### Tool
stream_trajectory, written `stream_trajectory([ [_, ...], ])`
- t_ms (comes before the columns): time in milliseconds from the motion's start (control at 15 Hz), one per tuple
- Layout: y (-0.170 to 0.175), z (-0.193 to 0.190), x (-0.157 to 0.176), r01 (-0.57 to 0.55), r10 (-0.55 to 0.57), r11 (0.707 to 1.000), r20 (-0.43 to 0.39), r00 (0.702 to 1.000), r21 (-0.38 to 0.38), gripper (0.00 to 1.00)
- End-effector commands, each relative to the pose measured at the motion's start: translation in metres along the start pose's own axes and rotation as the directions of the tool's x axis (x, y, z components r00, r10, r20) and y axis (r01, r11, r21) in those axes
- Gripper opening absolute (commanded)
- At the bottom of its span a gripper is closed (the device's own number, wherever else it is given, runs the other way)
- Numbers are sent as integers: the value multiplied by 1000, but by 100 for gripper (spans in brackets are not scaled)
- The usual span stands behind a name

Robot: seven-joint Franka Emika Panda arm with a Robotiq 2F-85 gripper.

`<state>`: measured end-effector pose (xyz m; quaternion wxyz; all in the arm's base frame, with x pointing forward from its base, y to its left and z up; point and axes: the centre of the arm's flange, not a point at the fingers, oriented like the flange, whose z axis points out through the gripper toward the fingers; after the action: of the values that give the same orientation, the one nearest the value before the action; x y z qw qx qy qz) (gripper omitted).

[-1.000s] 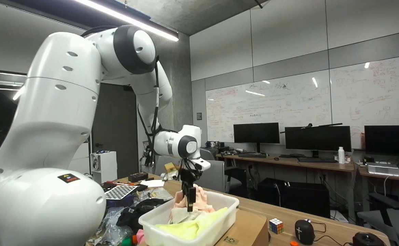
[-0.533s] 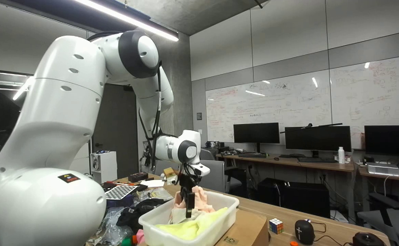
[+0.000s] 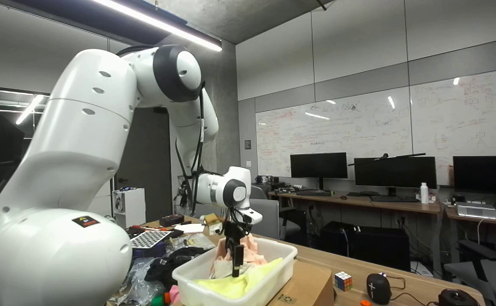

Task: Remove the clothes from the bowl and put them on the table

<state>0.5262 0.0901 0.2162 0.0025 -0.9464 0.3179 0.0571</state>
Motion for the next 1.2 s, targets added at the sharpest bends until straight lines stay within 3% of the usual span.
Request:
stream_trajectory([
  [0,-5,4,12,33,-34,999,-30,999,-27,100],
  [400,-5,7,17,78,-82,995,-58,995,-62,96],
  [467,-5,8,17,85,-89,994,-64,994,-66,74],
  [600,-5,8,18,94,-99,993,-72,992,-71,70],
  [1000,-7,6,17,103,-109,992,-81,991,-74,22],
  [1133,-8,5,17,106,-111,992,-82,990,-71,10],
])
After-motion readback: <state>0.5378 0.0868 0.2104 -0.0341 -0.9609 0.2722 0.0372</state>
